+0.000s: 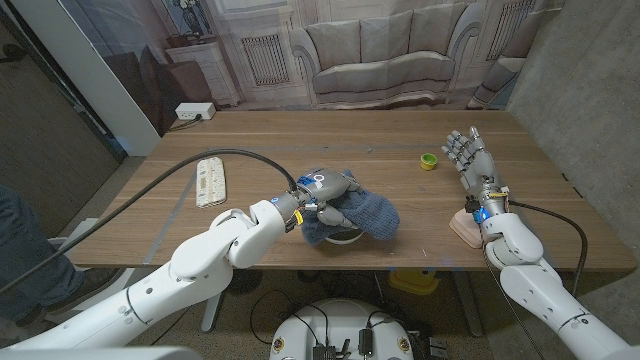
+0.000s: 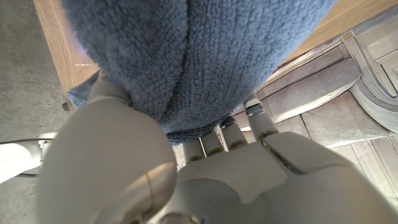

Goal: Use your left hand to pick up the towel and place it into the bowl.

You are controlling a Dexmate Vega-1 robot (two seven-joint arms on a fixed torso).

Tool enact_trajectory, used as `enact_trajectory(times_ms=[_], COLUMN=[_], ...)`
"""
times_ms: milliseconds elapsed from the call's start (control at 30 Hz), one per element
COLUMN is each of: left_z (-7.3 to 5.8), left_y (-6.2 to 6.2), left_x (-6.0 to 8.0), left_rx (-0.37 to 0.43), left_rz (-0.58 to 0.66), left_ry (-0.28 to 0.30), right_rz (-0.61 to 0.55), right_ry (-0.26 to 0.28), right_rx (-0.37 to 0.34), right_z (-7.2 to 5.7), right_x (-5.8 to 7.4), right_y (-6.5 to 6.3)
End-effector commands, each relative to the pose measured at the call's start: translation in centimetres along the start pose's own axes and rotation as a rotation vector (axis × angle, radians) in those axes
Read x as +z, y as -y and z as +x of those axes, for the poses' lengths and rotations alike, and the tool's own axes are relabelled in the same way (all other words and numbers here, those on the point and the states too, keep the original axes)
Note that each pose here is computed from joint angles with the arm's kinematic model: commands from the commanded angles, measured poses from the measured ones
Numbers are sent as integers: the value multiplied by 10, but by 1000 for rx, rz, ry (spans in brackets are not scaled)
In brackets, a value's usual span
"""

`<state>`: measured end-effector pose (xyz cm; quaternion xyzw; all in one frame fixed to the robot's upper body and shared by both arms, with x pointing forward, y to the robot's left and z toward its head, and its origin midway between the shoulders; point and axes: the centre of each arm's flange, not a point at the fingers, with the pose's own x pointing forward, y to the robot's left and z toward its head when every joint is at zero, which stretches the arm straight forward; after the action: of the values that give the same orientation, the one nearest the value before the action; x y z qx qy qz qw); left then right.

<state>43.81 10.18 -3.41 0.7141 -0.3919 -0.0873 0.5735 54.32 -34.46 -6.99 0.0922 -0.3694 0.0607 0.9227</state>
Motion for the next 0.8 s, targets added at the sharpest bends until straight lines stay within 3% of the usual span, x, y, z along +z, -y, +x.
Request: enact_trajectory(times_ms=[33, 800], left_z=[-1, 5], left_y=[-7, -17], left_x=[4, 1], left_rx=[-31, -74], left_rz=[52, 135], left_ry=[-20, -56], right_rz=[2, 2], right_ry=[4, 3], right_rx=[1, -15], right_z=[-1, -1], right_x=[0, 0], right_y=[0, 0])
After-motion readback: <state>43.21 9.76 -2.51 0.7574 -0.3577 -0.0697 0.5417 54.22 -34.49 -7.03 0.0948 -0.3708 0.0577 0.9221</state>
